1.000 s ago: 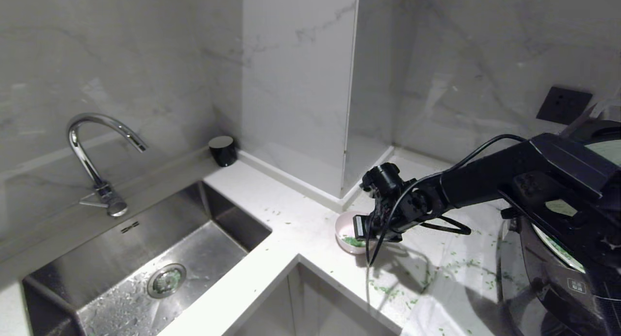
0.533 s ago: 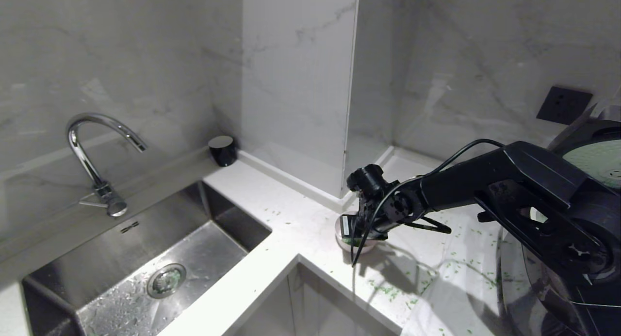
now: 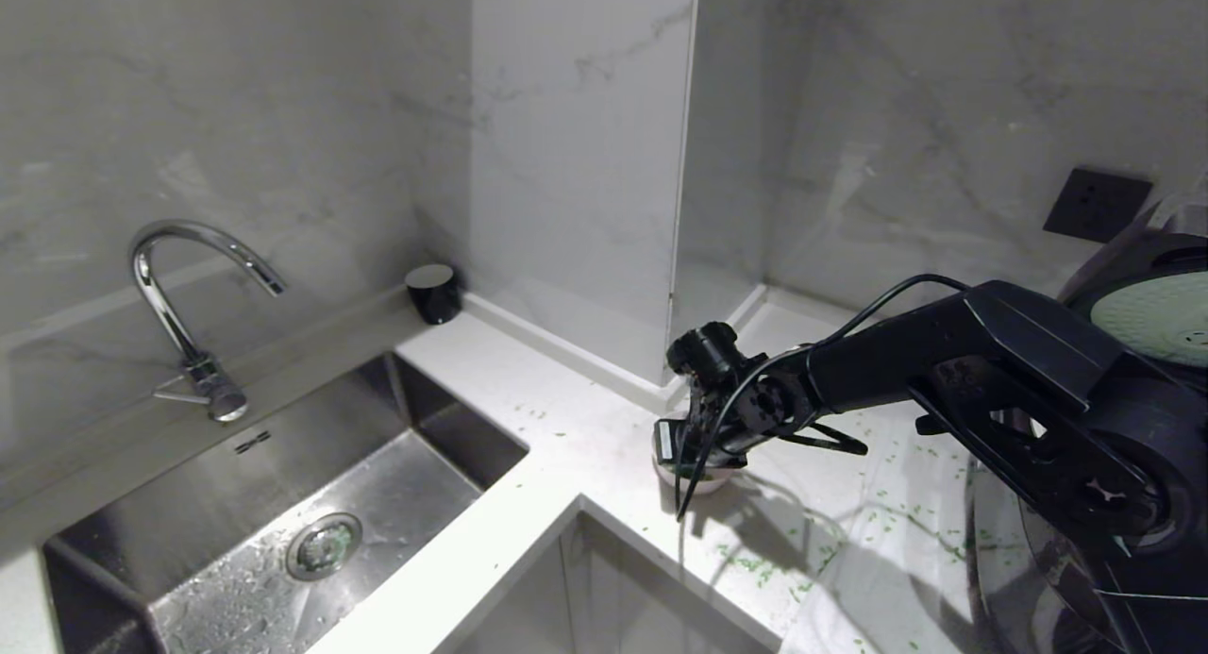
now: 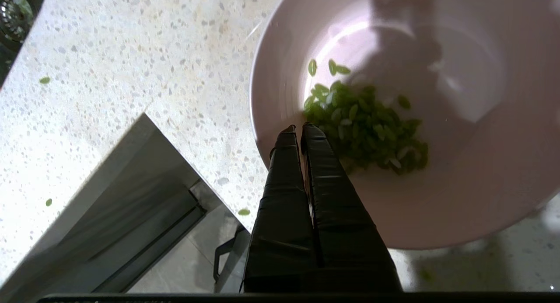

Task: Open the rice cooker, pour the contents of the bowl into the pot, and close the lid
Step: Turn on the tap

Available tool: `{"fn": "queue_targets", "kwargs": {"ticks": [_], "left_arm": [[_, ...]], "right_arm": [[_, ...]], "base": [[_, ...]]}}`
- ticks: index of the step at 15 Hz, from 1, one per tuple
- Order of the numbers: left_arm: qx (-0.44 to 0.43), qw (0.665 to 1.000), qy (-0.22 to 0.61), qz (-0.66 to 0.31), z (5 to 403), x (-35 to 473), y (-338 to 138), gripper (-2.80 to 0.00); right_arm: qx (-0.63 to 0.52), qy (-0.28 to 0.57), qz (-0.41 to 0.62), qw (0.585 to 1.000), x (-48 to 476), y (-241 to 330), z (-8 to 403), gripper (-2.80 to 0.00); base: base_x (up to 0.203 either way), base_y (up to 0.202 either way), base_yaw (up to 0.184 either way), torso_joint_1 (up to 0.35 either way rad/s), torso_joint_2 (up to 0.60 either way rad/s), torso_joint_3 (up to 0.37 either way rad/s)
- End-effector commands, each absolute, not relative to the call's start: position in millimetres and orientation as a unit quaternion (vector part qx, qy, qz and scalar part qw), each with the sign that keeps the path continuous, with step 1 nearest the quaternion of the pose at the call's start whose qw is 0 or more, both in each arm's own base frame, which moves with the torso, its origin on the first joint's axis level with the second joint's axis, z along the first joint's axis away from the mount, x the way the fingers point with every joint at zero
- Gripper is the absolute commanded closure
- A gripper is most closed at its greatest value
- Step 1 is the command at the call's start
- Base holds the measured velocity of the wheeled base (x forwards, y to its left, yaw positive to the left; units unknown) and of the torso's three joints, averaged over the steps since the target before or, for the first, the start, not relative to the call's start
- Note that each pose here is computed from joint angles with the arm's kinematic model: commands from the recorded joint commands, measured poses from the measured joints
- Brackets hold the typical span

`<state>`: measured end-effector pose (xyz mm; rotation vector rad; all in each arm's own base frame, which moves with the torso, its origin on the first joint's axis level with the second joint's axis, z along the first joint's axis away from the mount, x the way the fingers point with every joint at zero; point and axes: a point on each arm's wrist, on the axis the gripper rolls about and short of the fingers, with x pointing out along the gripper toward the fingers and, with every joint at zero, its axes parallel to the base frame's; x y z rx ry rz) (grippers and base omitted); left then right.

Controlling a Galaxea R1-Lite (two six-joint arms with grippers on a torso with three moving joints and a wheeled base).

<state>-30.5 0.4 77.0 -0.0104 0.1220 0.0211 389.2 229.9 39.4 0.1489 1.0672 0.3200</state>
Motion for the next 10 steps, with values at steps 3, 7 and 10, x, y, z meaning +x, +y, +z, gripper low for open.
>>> {"fn": "queue_targets", "kwargs": {"ticks": [3,7,10], "left_arm": [[-0.005,0.998,0.060,0.011,76.9,-30.7,0.4,0.00],[-0.006,0.998,0.060,0.011,76.9,-30.7,0.4,0.00],[-0.006,0.998,0.060,0.011,76.9,-30.7,0.4,0.00]], "right_arm": [[0.077,0.498,0.155,0.850,393.8,236.8,41.2,0.00],[0.079,0.494,0.158,0.851,395.9,245.6,38.7,0.00],[0.076,0.492,0.166,0.851,395.0,254.8,40.3,0.00]], "base": [[0.000,0.000,0.000,0.000,0.00,0.000],[0.000,0.000,0.000,0.000,0.00,0.000],[0.000,0.000,0.000,0.000,0.00,0.000]]}}
